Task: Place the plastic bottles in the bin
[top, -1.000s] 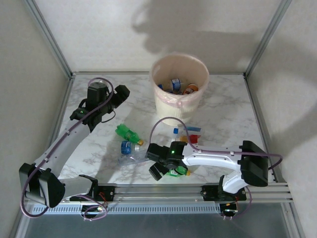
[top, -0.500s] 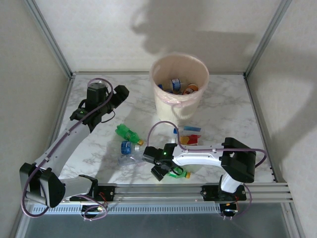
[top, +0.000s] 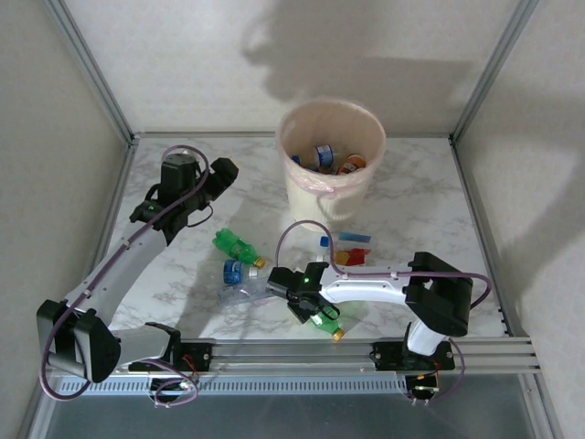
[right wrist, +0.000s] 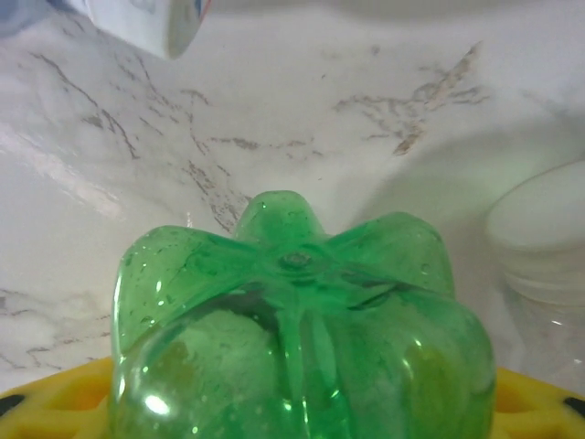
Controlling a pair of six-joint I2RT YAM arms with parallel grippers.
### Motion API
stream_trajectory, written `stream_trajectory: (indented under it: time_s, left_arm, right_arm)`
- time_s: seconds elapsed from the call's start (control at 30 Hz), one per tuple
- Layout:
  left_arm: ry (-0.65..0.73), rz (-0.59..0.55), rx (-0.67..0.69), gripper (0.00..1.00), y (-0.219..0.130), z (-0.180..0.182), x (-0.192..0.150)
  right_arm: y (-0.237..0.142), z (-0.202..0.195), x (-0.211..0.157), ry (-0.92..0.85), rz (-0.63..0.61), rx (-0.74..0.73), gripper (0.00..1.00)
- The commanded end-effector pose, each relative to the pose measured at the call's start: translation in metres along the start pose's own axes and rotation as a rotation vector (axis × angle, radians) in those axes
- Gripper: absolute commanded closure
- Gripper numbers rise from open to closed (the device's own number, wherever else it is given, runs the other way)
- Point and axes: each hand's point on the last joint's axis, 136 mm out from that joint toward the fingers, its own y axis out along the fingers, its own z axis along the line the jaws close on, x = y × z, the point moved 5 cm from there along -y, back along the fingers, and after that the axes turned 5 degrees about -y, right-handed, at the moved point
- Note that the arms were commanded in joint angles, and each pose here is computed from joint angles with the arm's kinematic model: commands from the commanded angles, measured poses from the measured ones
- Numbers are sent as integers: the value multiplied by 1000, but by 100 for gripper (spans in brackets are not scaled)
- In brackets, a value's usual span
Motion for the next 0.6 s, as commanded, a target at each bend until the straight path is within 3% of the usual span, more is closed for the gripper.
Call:
stream_trajectory:
  time_s: [0.0,0.3,0.57]
  left_arm:
    - [-15,-4,-13,16,3,1,3]
    - [-25,-11,8,17,5,6,3]
    - [-37,-11,14,18,6,9,4]
  right_arm:
    - [-38,-11,25,42,-132,-23,46]
    - [-172,-42,91,156,-553,8,49]
    - [-307,-122,128,396,-1021,-60,49]
